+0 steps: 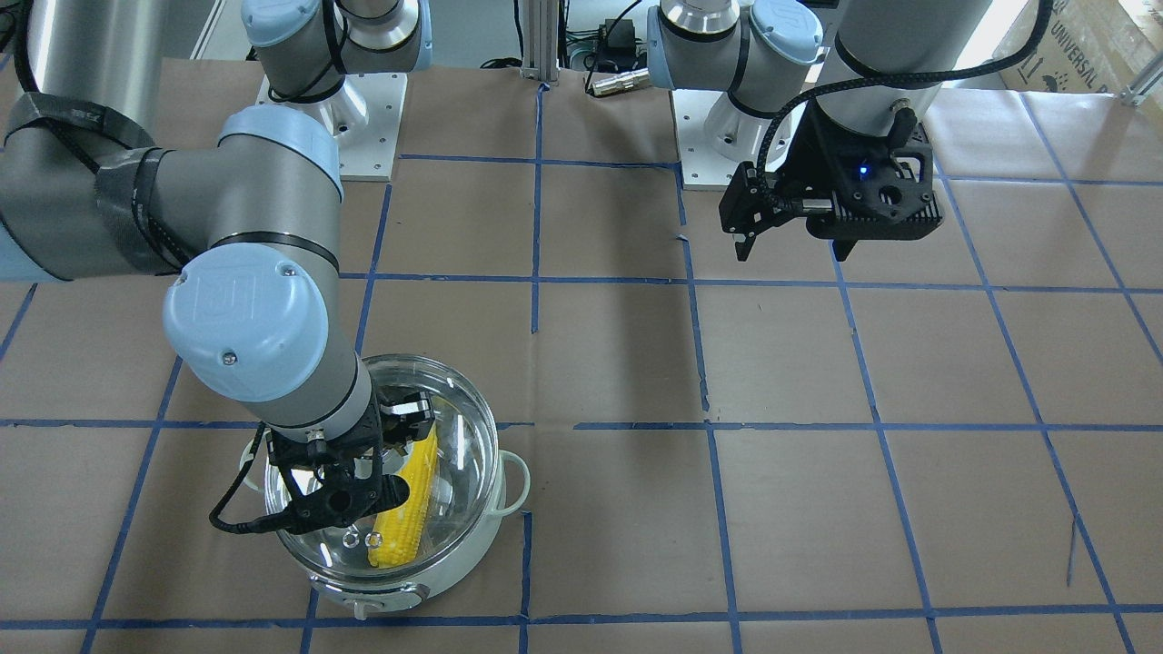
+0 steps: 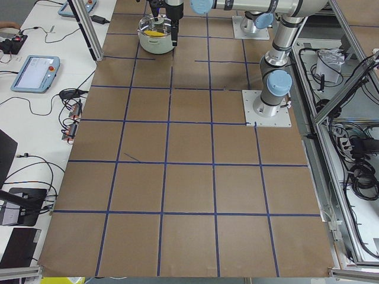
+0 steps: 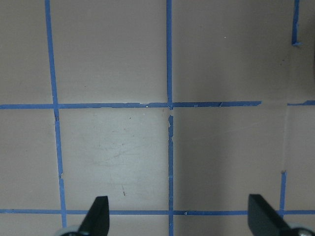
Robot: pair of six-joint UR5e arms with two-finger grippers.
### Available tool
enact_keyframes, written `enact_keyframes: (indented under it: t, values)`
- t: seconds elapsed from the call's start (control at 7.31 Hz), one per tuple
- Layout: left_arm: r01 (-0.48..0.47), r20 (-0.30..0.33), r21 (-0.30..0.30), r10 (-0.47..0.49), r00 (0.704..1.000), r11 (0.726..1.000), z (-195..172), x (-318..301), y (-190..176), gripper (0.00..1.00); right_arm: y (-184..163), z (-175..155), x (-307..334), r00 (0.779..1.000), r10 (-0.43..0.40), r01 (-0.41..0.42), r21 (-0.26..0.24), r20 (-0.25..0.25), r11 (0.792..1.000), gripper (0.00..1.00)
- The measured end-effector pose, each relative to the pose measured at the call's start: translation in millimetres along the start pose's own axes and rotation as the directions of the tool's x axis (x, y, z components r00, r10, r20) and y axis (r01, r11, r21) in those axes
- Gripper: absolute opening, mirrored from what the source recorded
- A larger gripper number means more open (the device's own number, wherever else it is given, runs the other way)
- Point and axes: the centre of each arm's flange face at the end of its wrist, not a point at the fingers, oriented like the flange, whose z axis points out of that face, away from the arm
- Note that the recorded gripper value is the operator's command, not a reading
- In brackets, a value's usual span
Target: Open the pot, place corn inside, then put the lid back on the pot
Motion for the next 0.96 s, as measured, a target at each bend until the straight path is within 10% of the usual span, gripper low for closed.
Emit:
enact_keyframes:
  t: [0.41,0.55,0.96]
  values:
    - [0.000,-0.001,0.003,0.000,1.000,1.000,-1.4,0.0,0.8,1.00,-0.4,1.2,1.4,1.000,0.000,0.000,-0.002,0.000,1.000,0.46]
    - [0.000,-0.001,0.004,0.000,1.000,1.000,-1.8,0.0,1.0,1.00,-0.5,1.5,1.9,1.000,0.001,-0.001,-0.002,0.000,1.000,0.99]
    - [0.000,-0.001,0.005,0.000,1.000,1.000,-2.6,0.0,1.6,1.00,-4.3,-4.4,3.4,1.000,0.012,-0.012,0.045,-0.018,0.999,1.00]
